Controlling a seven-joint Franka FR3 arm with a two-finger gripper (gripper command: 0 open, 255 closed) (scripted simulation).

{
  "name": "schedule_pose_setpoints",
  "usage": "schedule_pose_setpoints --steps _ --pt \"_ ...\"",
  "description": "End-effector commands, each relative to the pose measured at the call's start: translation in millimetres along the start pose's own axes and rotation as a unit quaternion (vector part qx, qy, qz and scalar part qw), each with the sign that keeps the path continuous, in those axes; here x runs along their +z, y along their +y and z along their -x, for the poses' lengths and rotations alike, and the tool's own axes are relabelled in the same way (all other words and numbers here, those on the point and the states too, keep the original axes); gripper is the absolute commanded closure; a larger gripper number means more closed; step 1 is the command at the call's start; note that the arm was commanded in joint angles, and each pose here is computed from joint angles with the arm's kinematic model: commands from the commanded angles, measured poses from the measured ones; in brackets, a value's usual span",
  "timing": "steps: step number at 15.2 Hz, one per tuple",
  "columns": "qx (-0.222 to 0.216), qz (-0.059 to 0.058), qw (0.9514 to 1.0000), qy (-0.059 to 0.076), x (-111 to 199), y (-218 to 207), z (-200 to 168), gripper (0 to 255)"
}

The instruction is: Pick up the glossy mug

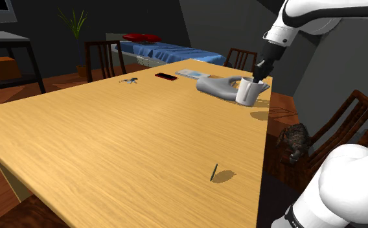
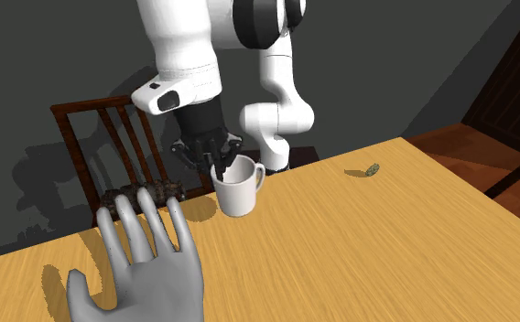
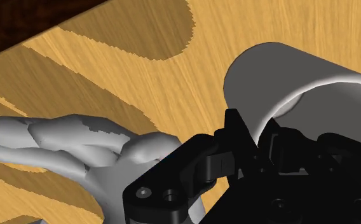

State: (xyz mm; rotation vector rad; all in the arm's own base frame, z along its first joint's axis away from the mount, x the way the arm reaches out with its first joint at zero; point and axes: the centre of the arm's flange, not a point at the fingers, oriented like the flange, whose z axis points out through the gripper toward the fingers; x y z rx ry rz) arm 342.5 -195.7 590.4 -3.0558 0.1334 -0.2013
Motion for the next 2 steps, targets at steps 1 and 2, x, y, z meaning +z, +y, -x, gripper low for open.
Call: schedule_pose_setpoints --steps 1,2 --pt "0.0 0.0 1.0 0.0 -6.6 -2.1 -1.6 255" --pt "0.0 0.0 1.0 0.0 -6.6 -2.0 -1.6 255"
